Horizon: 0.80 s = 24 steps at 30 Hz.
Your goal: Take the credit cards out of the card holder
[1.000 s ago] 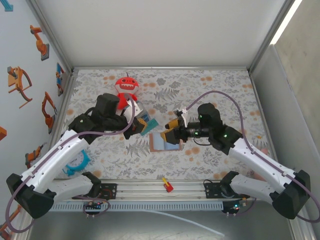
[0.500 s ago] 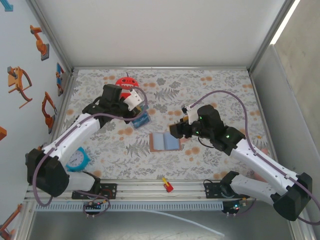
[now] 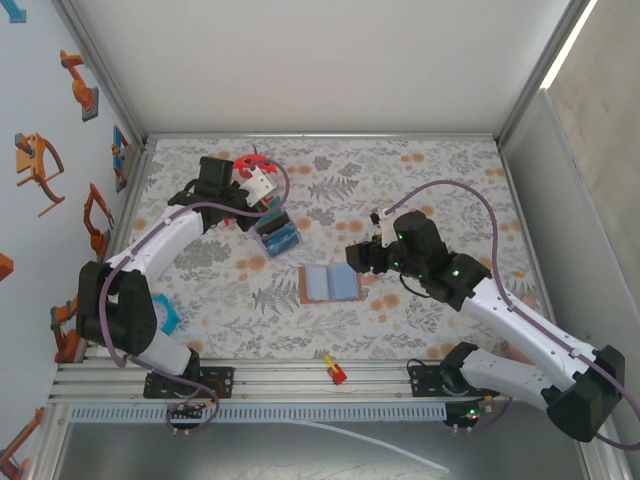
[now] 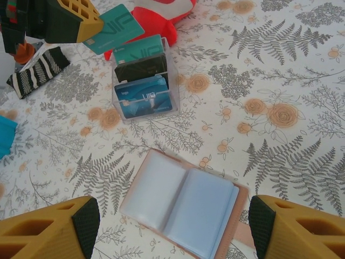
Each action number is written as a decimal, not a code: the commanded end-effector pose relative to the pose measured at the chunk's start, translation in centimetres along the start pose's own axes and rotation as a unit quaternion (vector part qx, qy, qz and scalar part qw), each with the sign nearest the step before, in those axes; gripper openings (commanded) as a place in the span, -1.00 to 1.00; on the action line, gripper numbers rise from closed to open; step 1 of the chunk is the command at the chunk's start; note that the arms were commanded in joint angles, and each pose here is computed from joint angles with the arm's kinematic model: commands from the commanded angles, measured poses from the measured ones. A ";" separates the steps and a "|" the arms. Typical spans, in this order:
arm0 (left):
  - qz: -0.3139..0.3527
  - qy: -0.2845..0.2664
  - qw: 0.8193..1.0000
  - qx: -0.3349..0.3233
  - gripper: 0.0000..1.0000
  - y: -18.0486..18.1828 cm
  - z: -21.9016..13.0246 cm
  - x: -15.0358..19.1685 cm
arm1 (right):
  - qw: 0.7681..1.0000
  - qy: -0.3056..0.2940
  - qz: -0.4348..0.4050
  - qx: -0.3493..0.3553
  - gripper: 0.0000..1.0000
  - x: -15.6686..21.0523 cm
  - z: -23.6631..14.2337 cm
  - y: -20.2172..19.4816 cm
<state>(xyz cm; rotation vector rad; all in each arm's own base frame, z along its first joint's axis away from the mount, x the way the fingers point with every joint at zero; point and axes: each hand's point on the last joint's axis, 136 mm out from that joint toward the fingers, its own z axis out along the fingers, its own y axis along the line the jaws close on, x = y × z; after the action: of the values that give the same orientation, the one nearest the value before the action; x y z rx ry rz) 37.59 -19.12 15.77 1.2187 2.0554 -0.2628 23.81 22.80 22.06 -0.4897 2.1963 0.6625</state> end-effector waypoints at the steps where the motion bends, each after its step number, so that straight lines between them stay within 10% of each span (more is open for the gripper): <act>1: 0.022 -0.025 0.999 0.010 -1.00 0.4 0.3 -1.1 | 1.000 -0.026 0.009 0.009 0.46 -1.7 -1.2 0.0; 24: 0.012 0.017 1.000 0.023 -1.00 2.5 4.0 1.6 | 1.000 -0.023 0.014 0.008 0.46 -1.8 -1.0 0.1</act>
<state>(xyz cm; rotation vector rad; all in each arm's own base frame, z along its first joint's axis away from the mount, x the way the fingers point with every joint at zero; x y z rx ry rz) 40.89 -18.40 12.09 1.2455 2.0968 -0.2591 23.92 22.50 22.19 -0.4588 2.2048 0.6532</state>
